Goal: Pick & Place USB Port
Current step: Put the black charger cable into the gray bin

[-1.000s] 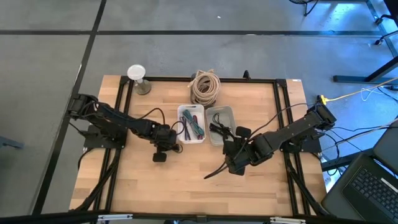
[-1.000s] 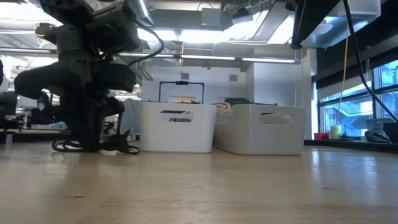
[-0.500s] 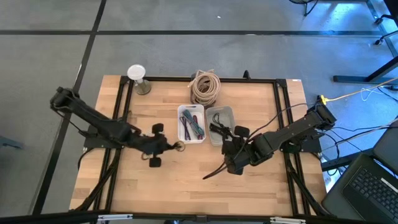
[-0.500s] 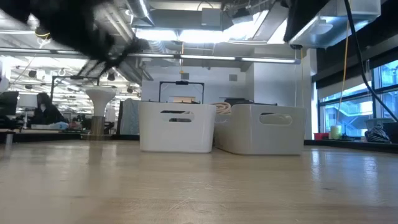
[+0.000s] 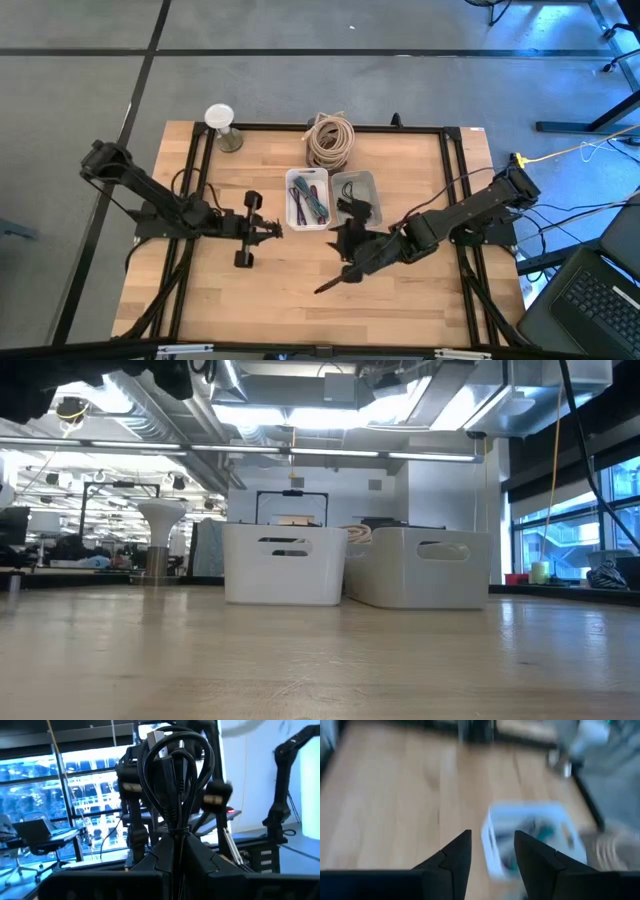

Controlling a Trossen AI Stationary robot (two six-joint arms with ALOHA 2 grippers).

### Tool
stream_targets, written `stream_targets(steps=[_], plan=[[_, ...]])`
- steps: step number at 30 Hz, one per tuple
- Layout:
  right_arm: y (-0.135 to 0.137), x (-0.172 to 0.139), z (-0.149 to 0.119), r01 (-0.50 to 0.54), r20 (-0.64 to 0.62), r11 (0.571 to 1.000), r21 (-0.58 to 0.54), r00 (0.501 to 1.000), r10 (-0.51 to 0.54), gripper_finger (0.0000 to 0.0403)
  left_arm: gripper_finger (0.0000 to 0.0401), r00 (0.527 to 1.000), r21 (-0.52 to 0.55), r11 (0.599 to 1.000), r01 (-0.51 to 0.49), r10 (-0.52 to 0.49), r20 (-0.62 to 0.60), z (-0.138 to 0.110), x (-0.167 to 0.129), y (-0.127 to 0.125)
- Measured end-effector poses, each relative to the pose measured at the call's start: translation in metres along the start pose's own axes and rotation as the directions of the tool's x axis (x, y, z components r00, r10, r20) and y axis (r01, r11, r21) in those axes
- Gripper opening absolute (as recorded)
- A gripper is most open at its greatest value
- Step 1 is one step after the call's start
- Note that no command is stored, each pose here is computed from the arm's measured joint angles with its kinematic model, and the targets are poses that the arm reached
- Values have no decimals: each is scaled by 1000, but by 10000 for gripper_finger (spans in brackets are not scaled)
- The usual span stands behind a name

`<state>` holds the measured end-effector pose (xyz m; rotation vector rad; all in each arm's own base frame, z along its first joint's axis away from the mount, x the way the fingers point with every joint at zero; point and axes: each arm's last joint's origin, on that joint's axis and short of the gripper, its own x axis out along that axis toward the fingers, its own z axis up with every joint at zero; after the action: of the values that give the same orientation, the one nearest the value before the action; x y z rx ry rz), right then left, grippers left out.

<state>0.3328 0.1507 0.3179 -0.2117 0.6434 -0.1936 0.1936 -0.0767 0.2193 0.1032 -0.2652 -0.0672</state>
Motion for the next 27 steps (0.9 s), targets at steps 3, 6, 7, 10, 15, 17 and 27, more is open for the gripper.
stream_targets(steps=[3, 6, 7, 10, 15, 17, 27], plan=[[-4, 3, 18, -17, 141, 1000, -2, 990, 17, 152, 14, 1000, 12, 1000, 11, -10, -8, -3, 1, -1], [-11, 6, 28, -32, 219, 999, 1, 975, 31, 152, 14, 1000, 13, 1000, 27, -26, -13, -4, 1, -3], [-13, 8, 30, -43, 235, 999, 12, 971, 39, 152, 14, 1000, 14, 999, 30, -30, -8, -4, 1, -3], [-19, 13, 34, -93, 262, 995, 32, 962, 82, 152, 14, 999, 14, 999, 38, -38, 21, -2, 2, -2], [-17, 31, 36, -138, 294, 990, 34, 948, 122, 152, 14, 999, 27, 999, 28, -28, 21, -2, 2, 0], [-14, 38, 37, -151, 310, 988, 24, 941, 136, 152, 14, 999, 29, 999, 40, -41, 23, -2, 3, 1], [-14, 56, 42, -209, 386, 978, -6, 902, 195, 152, 14, 999, 19, 999, 48, -48, 24, -2, 3, 1]])
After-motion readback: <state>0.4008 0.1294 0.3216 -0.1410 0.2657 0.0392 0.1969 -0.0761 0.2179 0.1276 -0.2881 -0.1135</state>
